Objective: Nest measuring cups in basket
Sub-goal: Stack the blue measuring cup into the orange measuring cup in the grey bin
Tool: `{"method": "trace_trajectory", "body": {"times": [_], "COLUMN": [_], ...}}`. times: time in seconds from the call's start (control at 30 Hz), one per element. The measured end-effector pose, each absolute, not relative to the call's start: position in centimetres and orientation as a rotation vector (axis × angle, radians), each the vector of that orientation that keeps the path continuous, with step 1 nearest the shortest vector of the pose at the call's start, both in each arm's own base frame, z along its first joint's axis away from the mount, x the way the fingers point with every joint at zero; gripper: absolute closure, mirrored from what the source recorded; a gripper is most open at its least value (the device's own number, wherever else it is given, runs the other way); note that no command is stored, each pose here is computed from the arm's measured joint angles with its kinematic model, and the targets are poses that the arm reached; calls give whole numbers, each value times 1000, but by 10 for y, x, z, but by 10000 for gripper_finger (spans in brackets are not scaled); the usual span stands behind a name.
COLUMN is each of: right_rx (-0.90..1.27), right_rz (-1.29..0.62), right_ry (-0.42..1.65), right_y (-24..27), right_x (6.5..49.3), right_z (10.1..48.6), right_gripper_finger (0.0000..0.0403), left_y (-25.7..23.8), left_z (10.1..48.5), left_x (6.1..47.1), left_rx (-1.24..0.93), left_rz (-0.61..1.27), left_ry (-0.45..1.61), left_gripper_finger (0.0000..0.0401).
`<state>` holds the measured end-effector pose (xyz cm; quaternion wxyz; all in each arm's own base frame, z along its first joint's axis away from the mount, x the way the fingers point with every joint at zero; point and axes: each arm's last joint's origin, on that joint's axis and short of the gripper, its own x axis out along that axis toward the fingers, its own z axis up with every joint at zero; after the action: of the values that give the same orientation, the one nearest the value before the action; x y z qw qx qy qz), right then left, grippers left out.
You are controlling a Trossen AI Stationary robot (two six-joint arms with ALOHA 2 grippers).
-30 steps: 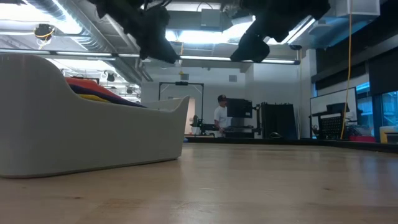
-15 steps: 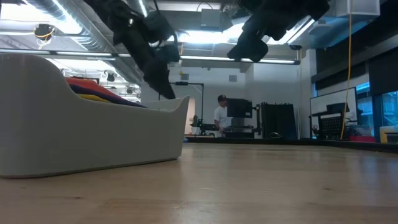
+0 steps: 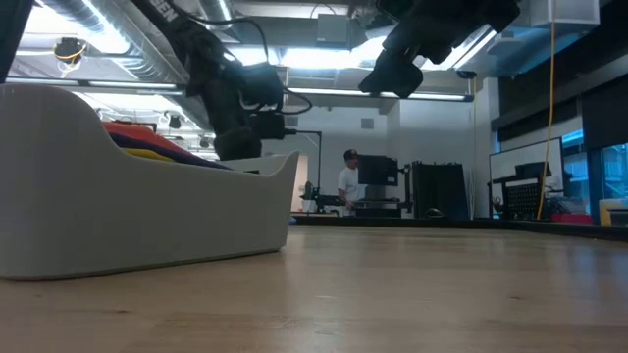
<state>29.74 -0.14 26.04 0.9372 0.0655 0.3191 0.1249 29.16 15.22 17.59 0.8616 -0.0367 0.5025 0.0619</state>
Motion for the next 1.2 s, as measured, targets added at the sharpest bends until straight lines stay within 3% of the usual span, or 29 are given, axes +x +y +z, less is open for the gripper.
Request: {"method": "trace_trajectory", "body": {"times": [1.2], "right_rx": [133], "right_rz": [255], "right_ry": [654], "right_y": [-1], "right_x": [297], "right_z": [260], "right_gripper_finger": [41], "left_y": [151], "left_z": [165], "left_x": [278], "left_rx": [-16], "left_rz": [129], "left_ry": [1256], "left_gripper_finger": [286]}}
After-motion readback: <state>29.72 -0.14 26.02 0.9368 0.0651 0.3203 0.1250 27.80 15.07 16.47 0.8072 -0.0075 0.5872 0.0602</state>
